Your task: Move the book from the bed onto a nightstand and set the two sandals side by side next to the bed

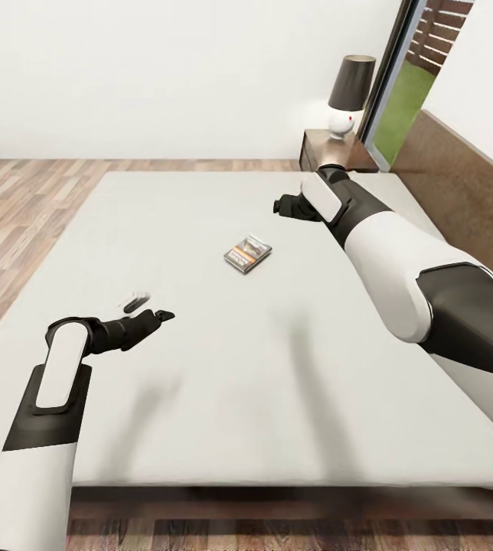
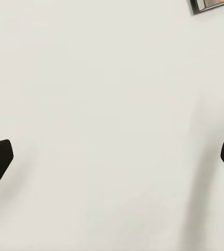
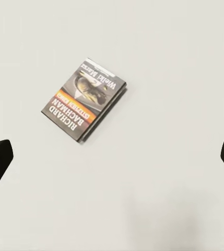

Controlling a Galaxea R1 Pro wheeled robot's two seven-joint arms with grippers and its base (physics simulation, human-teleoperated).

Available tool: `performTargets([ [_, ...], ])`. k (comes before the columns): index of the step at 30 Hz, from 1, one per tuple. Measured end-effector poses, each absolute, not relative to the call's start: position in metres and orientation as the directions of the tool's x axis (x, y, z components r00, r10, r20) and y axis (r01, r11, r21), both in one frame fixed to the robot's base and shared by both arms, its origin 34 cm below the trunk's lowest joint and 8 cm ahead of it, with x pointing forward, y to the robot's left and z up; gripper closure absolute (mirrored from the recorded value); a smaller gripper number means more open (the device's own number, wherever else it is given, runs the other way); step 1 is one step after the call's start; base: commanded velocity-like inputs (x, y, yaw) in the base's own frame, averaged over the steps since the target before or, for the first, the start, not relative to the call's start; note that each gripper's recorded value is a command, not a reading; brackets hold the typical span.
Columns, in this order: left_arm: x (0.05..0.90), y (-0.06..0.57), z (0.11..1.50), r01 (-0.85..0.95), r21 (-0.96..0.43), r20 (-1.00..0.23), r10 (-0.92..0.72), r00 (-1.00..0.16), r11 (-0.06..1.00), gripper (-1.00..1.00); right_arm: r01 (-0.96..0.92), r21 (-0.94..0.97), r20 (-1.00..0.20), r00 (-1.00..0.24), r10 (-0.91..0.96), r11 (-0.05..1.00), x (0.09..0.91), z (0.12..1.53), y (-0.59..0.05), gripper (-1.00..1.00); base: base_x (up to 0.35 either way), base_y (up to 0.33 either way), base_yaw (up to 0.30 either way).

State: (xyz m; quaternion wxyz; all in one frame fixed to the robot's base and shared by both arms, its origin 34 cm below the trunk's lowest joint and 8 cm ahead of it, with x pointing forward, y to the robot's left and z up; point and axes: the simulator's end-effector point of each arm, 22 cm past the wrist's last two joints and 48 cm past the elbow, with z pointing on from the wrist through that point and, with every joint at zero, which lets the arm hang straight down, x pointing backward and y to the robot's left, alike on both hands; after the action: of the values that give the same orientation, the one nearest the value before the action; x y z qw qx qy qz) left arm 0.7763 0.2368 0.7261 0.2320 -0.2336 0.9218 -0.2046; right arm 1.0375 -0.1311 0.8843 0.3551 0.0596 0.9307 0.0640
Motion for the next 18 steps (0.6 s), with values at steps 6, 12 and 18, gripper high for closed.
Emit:
performTargets([
  [6, 0.775, 0.237, 0.720, -0.341, -0.482, -0.323, -0.526, -0.787, 0.807, -1.00, 0.067, 0.161, -0.646, -0.747, 0.156, 0.985, 1.038, 0.876, -0.131, -1.00, 0.000, 0.000, 0.000],
  [12, 0.773, 0.237, 0.712, -0.348, -0.477, -0.313, -0.526, -0.791, 0.807, -1.00, 0.068, 0.160, -0.639, -0.753, 0.156, 0.985, 1.038, 0.867, -0.131, -1.00, 0.000, 0.000, 0.000],
  [18, 0.771, 0.237, 0.705, -0.354, -0.473, -0.303, -0.526, -0.794, 0.807, -1.00, 0.070, 0.160, -0.632, -0.759, 0.157, 0.985, 1.038, 0.859, -0.131, -1.00, 0.000, 0.000, 0.000],
])
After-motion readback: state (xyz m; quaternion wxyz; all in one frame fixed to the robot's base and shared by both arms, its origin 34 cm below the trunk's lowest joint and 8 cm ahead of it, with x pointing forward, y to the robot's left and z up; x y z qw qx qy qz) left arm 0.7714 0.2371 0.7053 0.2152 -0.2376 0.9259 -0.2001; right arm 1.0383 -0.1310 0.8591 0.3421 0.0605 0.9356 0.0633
